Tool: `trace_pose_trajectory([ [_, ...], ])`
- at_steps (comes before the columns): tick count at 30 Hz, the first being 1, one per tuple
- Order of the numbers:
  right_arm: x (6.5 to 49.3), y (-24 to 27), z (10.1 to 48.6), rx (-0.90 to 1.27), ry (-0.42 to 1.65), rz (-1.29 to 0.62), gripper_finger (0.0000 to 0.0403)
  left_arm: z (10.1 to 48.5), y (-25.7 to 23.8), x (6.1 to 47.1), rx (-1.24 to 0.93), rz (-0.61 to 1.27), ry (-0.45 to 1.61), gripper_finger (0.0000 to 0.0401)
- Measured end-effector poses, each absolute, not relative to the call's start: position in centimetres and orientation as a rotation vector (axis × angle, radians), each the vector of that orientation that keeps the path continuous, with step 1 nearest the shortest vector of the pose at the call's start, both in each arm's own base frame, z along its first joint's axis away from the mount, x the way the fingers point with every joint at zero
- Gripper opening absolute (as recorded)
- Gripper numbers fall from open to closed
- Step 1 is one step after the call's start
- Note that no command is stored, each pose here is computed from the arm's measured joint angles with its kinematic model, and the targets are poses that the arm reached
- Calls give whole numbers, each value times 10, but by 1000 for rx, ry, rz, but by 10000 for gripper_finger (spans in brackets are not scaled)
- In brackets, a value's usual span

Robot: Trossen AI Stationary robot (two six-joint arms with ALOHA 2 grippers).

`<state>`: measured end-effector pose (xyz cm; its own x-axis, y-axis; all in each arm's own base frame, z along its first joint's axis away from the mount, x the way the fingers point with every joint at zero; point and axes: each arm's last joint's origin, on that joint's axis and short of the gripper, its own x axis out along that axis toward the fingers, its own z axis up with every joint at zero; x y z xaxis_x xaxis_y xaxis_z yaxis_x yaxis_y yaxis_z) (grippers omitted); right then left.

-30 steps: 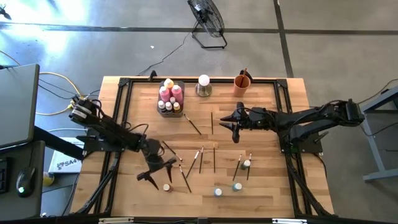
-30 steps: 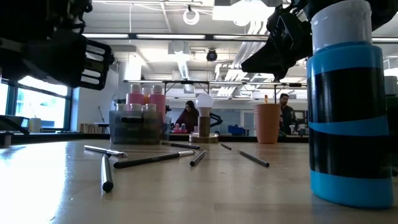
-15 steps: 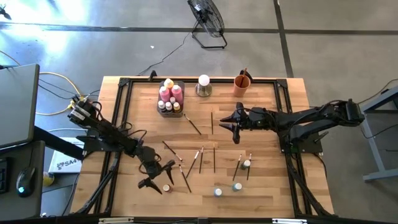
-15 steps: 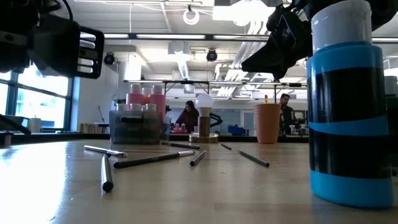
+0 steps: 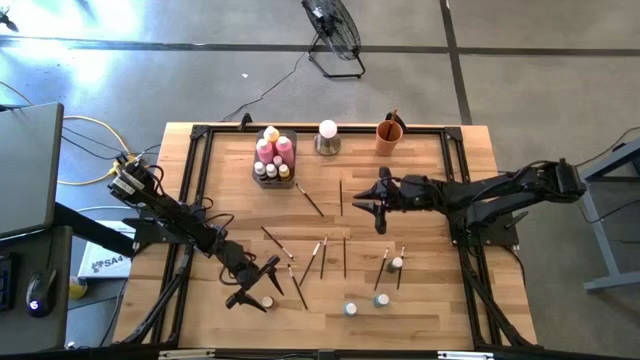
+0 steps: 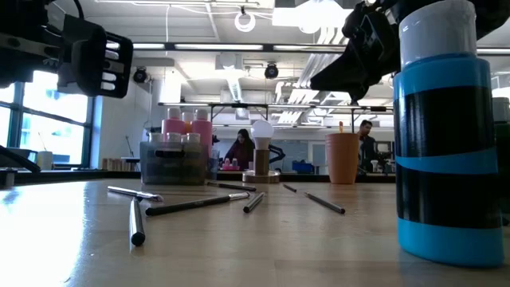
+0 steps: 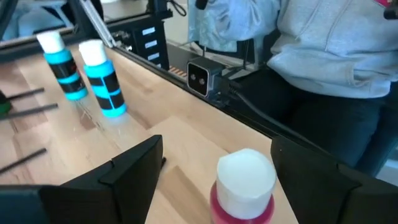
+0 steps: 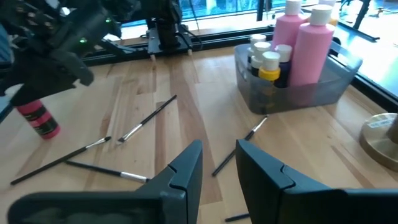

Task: Pick & Place Paint Supplies
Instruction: Put the small red paint bottle into the gray bin

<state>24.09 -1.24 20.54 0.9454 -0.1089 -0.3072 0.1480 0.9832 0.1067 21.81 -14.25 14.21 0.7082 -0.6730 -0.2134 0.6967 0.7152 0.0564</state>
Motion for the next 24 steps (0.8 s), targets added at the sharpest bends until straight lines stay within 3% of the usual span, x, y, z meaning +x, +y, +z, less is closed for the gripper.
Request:
trace_pose_trajectory([
  [24,241,-8,205,118,308,-114,91,139,-143,217,70,-785,245,296],
])
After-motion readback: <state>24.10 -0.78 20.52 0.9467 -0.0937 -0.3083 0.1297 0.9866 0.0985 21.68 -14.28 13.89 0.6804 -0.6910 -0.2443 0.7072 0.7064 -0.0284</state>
